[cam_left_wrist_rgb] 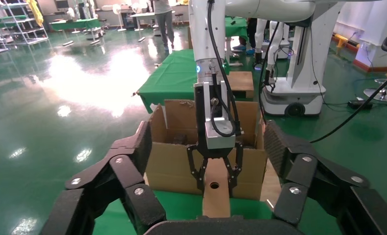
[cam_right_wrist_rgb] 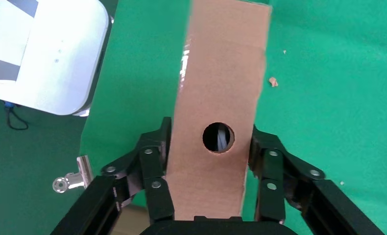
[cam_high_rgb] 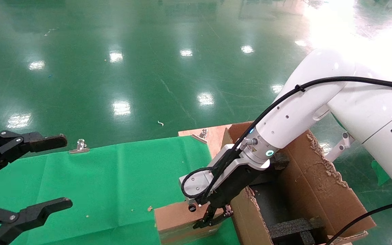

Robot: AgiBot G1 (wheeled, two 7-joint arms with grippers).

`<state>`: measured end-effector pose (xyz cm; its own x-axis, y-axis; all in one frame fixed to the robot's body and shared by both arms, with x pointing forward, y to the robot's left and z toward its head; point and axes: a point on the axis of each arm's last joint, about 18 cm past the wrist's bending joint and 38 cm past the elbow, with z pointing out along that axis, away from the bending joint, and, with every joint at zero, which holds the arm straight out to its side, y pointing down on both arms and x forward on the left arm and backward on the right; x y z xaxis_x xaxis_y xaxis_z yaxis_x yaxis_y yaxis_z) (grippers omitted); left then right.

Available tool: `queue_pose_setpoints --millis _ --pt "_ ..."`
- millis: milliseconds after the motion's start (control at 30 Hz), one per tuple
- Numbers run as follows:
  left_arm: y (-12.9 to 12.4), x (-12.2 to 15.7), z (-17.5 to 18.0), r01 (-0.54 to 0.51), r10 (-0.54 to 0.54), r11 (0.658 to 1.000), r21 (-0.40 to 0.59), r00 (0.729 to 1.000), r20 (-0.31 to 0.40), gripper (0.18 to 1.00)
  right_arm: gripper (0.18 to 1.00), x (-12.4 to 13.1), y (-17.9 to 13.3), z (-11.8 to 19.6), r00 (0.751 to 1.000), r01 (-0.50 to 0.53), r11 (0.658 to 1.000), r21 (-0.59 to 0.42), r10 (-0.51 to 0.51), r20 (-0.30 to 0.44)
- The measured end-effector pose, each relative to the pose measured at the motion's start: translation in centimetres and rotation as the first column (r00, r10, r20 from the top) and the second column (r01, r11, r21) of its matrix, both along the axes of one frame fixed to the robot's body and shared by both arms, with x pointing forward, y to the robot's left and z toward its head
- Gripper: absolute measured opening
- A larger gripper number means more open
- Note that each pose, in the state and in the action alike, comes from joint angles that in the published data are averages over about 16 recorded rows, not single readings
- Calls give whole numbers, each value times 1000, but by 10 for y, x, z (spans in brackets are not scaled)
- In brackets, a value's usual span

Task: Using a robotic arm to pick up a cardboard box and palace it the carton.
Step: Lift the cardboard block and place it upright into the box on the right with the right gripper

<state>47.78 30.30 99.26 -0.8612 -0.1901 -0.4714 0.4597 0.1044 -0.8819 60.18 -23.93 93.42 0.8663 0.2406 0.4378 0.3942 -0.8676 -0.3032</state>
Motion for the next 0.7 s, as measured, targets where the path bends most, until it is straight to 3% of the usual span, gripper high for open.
queue_pose_setpoints --millis 367,700 --pt "0 0 0 0 0 1000 0 1000 0 922 479 0 -3 2 1000 8 1000 3 -8 -3" --pt "0 0 0 0 0 1000 0 1000 0 990 458 -1 -18 46 998 31 998 49 -34 50"
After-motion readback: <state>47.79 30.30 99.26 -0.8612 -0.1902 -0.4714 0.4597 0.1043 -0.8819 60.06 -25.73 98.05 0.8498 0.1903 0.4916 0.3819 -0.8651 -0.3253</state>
